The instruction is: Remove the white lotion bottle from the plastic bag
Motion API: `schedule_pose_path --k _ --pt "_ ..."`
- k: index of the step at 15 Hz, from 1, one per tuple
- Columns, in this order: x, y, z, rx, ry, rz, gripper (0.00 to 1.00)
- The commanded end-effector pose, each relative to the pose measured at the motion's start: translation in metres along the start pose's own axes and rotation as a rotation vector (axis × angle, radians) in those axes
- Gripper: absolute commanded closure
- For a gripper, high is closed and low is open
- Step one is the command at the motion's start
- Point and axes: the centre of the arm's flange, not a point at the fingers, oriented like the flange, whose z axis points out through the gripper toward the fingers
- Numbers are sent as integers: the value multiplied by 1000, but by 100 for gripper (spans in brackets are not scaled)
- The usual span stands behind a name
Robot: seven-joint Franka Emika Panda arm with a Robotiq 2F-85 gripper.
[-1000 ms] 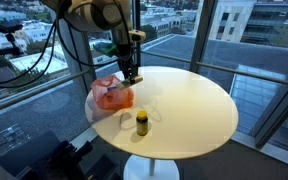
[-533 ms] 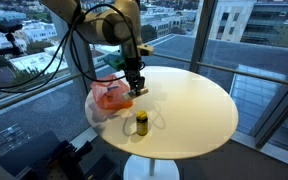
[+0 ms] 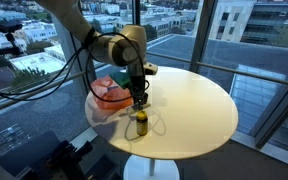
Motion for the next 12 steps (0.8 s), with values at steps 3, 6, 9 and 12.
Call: schedule_pose_path --k 3,6,9,12 --pt "3 4 33 -4 -18 -5 75" --pt "2 4 43 -10 -31 -4 75" --pt "0 2 44 -14 -39 -9 29" --pt "-2 -3 39 -10 -38 -22 10"
